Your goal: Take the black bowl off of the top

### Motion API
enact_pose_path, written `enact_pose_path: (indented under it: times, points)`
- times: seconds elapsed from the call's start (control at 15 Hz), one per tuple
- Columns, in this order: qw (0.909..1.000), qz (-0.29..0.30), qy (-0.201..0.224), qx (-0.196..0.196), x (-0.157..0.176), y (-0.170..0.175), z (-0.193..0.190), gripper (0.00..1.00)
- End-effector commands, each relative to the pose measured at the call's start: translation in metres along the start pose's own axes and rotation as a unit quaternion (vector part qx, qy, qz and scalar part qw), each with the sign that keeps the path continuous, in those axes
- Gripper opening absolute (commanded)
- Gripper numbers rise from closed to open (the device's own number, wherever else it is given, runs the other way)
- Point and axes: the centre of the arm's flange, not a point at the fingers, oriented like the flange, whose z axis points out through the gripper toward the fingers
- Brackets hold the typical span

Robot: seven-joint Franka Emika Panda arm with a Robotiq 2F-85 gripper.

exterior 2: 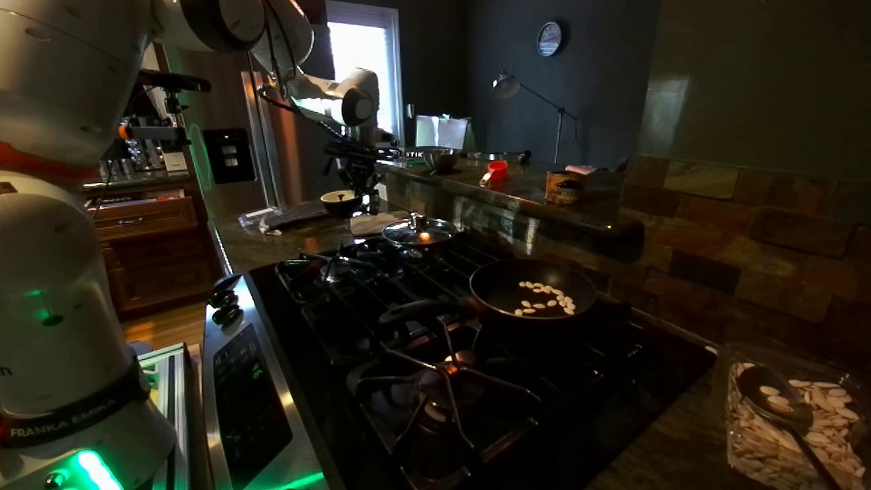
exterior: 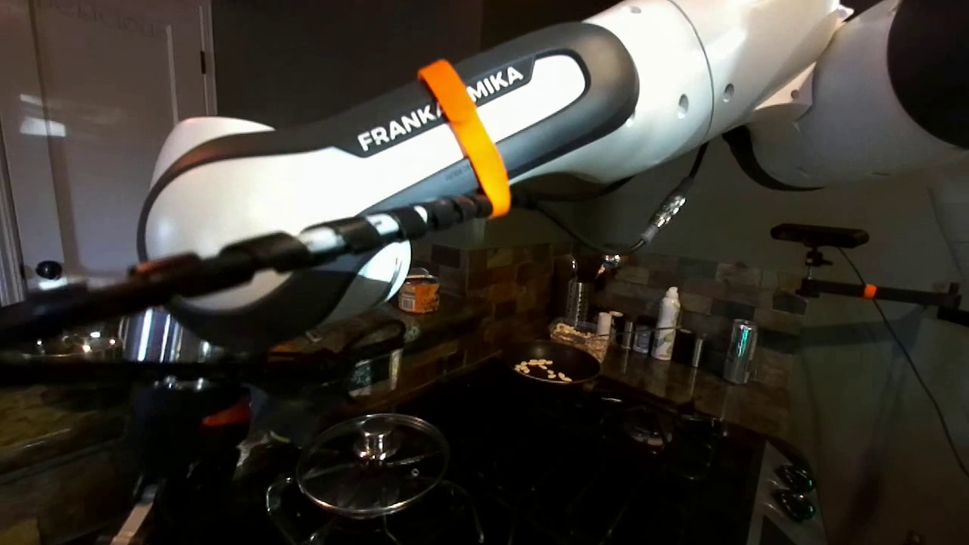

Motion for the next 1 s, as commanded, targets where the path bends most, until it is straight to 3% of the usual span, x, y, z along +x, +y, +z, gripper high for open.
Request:
enact_pose_path:
  times: [0.0, 0.47, 0.93]
  points:
    - [0.9976, -0.056, 0.017, 0.036, -0.026, -0.026, 0.032, 0.02]
    - [0.9962, -0.078, -0.001, 0.039, -0.051, -0.052, 0.052, 0.02]
    - [0.9982, -0.057, -0.015, 0.004, -0.053, -0.049, 0.049, 0.02]
